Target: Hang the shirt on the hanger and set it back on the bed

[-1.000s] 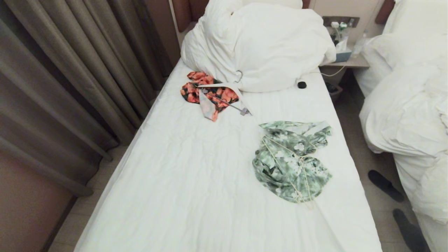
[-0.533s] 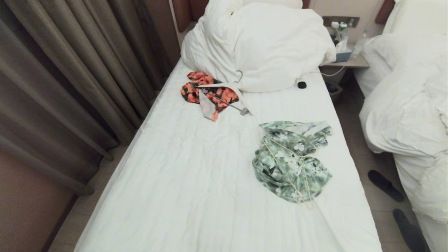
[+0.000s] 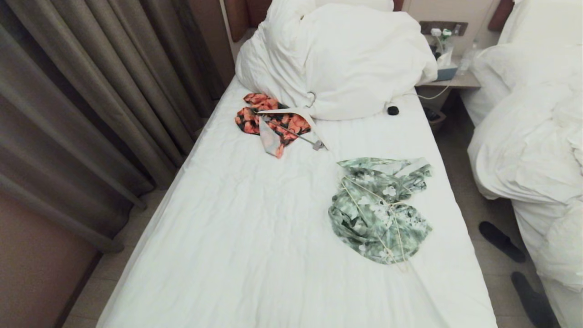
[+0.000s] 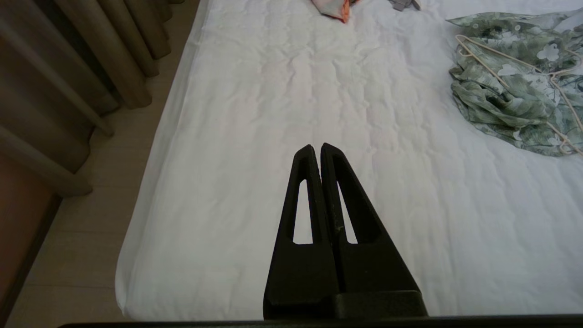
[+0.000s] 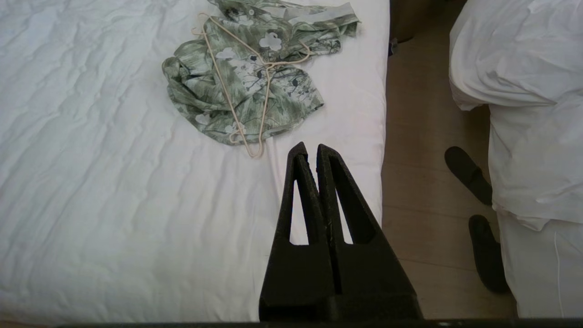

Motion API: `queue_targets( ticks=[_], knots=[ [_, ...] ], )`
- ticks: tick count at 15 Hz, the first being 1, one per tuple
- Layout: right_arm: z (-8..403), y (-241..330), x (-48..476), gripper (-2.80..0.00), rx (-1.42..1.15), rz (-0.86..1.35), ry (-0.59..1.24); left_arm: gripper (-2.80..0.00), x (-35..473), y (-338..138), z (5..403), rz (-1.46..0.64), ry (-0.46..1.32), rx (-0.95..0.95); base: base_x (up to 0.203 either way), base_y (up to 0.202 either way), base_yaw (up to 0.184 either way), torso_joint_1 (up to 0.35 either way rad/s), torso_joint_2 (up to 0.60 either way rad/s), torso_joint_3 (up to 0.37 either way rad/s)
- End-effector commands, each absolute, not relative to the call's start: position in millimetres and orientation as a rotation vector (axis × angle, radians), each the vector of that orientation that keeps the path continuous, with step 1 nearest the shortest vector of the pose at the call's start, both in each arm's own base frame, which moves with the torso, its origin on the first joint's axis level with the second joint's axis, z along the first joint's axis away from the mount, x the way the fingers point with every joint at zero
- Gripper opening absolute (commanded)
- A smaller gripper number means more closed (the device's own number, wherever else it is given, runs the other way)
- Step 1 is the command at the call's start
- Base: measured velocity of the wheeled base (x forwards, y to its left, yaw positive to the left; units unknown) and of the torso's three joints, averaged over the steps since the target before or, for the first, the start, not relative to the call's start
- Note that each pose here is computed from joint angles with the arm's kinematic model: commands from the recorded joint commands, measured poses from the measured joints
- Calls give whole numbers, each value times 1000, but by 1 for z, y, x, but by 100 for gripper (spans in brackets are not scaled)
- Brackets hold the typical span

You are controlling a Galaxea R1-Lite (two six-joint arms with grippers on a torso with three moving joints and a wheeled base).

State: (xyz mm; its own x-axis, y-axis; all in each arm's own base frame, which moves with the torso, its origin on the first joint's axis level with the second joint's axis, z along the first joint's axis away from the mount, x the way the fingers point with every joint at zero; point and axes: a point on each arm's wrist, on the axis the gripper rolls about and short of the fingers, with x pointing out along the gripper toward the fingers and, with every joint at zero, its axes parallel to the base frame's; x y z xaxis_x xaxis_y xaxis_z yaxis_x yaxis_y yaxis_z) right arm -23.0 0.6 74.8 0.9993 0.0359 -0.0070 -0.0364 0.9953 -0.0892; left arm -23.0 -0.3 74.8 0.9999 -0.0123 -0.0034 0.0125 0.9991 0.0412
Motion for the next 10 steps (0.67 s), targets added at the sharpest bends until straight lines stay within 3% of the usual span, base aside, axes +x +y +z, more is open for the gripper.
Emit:
queue_targets(
  ticks=[1, 10],
  knots=[
    [75, 1, -23, -280, -90, 37, 6, -280, -23, 0, 75, -12, 6, 41, 0, 0, 0, 0, 0, 0],
    [75, 0, -23, -280, -57, 32, 7, -280, -23, 0, 75, -12, 6, 41, 0, 0, 0, 0, 0, 0]
  ],
)
